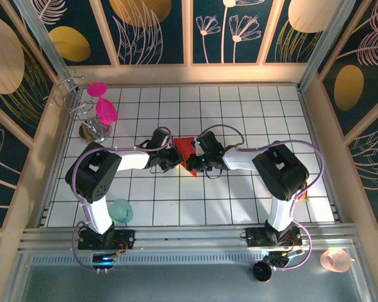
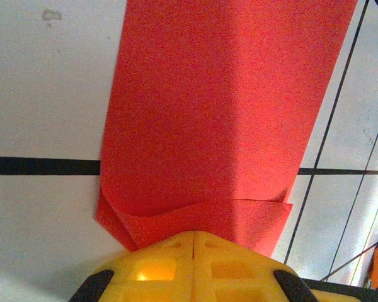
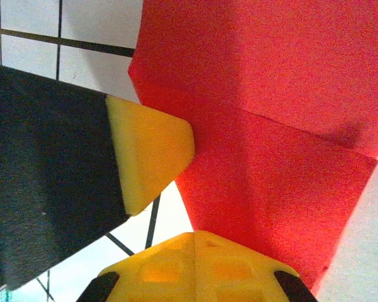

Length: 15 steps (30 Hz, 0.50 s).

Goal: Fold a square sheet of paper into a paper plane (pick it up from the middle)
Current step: Third fold the triangle at the center of the table.

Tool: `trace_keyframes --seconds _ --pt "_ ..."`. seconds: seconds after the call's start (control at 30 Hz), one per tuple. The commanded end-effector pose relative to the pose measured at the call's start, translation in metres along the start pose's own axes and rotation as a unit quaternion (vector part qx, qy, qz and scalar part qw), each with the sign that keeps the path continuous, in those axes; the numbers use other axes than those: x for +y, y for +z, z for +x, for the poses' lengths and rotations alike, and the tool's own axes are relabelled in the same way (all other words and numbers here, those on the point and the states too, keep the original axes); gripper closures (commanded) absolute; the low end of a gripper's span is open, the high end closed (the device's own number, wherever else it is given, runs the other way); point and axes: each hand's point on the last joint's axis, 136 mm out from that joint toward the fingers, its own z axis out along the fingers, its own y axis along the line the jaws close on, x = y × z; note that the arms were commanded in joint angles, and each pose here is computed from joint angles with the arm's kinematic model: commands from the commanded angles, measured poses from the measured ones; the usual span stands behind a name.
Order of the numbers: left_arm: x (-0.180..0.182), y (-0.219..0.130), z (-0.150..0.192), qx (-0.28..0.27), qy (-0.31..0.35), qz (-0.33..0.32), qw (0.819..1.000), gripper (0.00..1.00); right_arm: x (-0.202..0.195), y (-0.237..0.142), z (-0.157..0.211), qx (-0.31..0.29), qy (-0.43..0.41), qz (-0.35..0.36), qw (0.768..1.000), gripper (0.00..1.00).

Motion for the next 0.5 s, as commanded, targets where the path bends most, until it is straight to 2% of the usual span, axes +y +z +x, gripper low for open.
trace_keyframes --seconds 0.0,0.47 --pt "0.036 0.009 0.011 0.014 -0.021 -0.065 0.998 0.93 -0.007 0.003 0.0 0.004 -0.007 0.024 1.0 0.95" --pt "0.038 0.008 0.012 0.015 -0.018 -0.069 0.997 0.93 -0.019 0.006 0.004 0.01 -0.006 0.049 0.999 0.95"
